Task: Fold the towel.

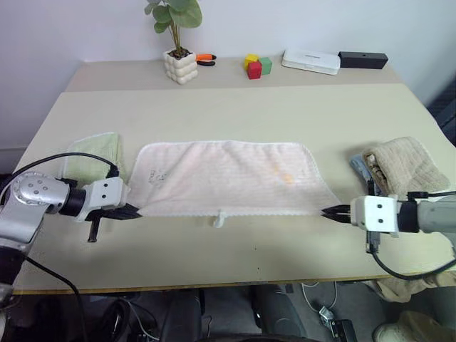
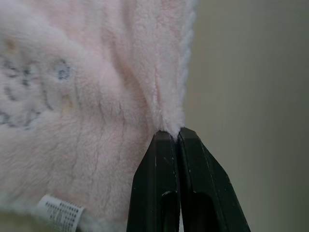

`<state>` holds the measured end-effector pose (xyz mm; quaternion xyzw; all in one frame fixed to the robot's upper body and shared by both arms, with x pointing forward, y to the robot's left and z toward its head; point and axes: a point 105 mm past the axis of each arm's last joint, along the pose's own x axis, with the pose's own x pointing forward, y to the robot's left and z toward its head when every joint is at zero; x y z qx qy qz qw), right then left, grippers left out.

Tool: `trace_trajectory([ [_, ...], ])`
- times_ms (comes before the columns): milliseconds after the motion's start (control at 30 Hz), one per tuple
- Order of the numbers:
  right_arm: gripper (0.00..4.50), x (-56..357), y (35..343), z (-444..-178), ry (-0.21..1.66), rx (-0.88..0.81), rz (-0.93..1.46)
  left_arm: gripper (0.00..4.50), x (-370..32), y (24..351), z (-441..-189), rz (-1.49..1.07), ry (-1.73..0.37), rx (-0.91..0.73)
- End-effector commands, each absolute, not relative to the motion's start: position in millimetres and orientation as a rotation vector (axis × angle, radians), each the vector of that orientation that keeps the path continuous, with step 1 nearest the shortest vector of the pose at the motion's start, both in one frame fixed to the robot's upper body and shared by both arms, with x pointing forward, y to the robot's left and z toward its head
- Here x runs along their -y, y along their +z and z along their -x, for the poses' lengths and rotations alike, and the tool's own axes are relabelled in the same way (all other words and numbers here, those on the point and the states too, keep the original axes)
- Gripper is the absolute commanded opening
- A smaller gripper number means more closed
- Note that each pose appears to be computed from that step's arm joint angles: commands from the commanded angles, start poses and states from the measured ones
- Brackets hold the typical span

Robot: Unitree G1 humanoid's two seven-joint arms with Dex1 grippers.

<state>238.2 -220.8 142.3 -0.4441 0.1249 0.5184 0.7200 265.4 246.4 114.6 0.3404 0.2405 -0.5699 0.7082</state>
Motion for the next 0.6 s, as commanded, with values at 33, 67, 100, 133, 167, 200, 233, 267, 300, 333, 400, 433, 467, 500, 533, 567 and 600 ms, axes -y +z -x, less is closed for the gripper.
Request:
trace_trajectory([
  [33,0.0,224.1,156.1,-235.7,1.118,-0.278,0.988,0.01,-254.8,129.9,-266.4,-0.74,-1.187,-0.519],
  [67,0.0,224.9,156.4,-238.9,1.1,-0.274,0.984,0.01,-254.1,131.1,-271.4,-0.748,-1.165,-0.483],
  [100,0.0,225.8,155.9,-241.2,1.09,-0.278,0.983,0.01,-252.7,133.0,-276.3,-0.744,-1.146,-0.449],
  [133,0.0,226.2,156.0,-243.7,1.083,-0.276,0.991,0.01,-251.4,135.1,-281.4,-0.728,-1.125,-0.424],
  [167,0.0,224.5,159.0,-248.5,1.069,-0.253,0.989,0.01,-250.0,138.4,-287.4,-0.705,-1.108,-0.397],
  [200,0.0,222.5,162.1,-253.3,1.057,-0.232,0.982,0.01,-248.4,142.4,-293.7,-0.684,-1.091,-0.361],
  [233,0.0,221.1,164.4,-256.8,1.048,-0.218,0.975,0.01,-247.2,145.0,-298.1,-0.673,-1.08,-0.338],
  [267,0.0,220.5,168.4,-265.8,1.018,-0.188,0.995,0.01,-245.1,148.9,-305.4,-0.647,-1.057,-0.302],
  [300,0.0,220.5,170.9,-272.2,0.998,-0.171,1.013,0.01,-243.6,151.3,-310.4,-0.629,-1.042,-0.281],
  [333,0.0,221.2,173.3,-281.9,0.973,-0.15,1.038,0.01,-241.8,151.7,-317.2,-0.622,-1.026,-0.264],
  [400,0.0,222.7,178.8,-301.2,0.922,-0.099,1.065,0.01,-235.5,152.2,-329.8,-0.559,-1.008,-0.25],
  [433,0.0,223.3,179.4,-308.5,0.911,-0.088,1.081,0.01,-232.5,152.3,-335.1,-0.537,-1.006,-0.247],
  [467,0.0,223.6,179.3,-312.8,0.907,-0.083,1.091,0.01,-230.7,152.5,-338.1,-0.524,-1.006,-0.247],
  [500,0.0,223.7,181.7,-321.6,0.883,-0.057,1.103,0.01,-229.2,151.6,-342.6,-0.525,-1.001,-0.246],
  [533,0.0,223.1,183.3,-327.7,0.873,-0.04,1.105,0.01,-228.3,150.6,-346.4,-0.525,-0.996,-0.251],
  [567,0.0,221.9,185.1,-333.5,0.864,-0.02,1.107,0.01,-228.4,152.0,-352.6,-0.516,-0.973,-0.24],
  [600,0.0,221.1,187.0,-339.0,0.85,0.0,1.117,0.01,-228.6,153.3,-357.8,-0.518,-0.954,-0.226],
])
